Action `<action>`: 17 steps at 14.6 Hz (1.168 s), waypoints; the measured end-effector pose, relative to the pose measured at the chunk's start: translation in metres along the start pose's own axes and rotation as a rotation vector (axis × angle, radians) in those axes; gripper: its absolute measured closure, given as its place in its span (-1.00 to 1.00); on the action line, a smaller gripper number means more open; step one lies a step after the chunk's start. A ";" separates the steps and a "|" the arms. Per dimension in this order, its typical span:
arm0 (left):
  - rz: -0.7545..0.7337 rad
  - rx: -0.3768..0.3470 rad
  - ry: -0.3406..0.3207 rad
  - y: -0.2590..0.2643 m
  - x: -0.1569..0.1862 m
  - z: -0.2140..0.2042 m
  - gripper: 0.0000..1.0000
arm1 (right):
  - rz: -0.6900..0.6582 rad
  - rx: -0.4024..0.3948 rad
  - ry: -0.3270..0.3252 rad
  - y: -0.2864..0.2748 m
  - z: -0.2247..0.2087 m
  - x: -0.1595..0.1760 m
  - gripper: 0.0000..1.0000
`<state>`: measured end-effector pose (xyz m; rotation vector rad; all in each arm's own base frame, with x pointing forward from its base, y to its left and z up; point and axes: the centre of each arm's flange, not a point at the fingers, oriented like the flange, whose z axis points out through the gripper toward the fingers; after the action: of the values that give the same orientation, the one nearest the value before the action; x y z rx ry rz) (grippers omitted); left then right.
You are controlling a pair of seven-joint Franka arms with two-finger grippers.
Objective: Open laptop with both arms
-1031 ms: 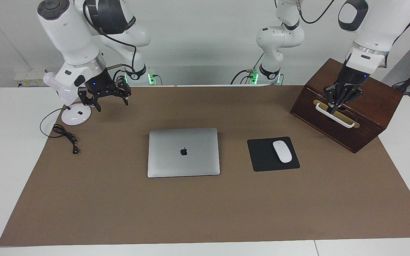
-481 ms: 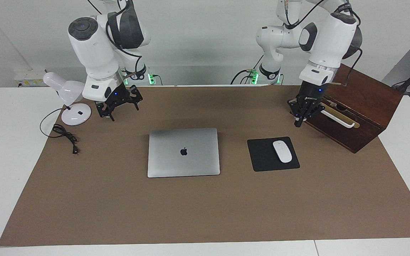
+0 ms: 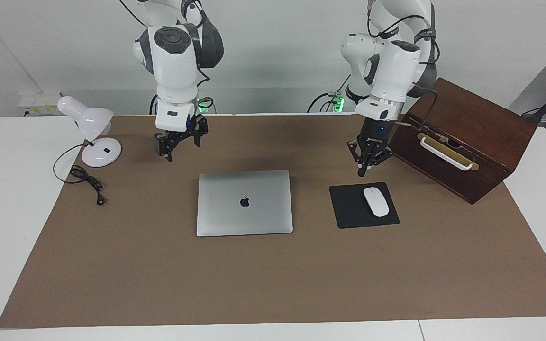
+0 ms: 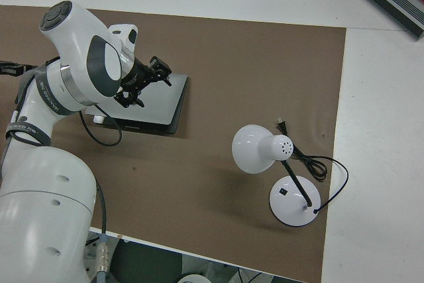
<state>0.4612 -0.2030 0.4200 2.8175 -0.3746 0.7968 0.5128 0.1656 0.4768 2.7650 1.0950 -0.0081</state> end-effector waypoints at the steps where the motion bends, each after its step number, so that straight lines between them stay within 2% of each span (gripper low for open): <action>1: 0.018 -0.009 0.009 0.008 -0.017 0.007 0.98 | -0.006 -0.001 0.007 -0.003 0.008 0.000 -1.00; 4: 0.045 -0.036 0.029 0.030 -0.059 0.020 0.98 | -0.057 -0.001 0.008 -0.028 0.028 0.004 -1.00; 8: 0.075 -0.083 0.052 0.062 -0.090 0.022 0.98 | -0.164 -0.032 0.010 -0.074 0.046 0.010 -1.00; 12: 0.142 -0.137 0.074 0.096 -0.116 0.019 0.98 | -0.171 -0.029 0.018 -0.079 0.063 0.004 -1.00; 17: 0.205 -0.190 0.094 0.123 -0.146 0.015 0.98 | -0.165 -0.031 0.059 -0.086 0.083 0.001 -1.00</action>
<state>0.3125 -0.2965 0.3431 2.5838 -0.6937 0.8788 0.4594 0.2150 0.3821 2.6556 1.3230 0.0703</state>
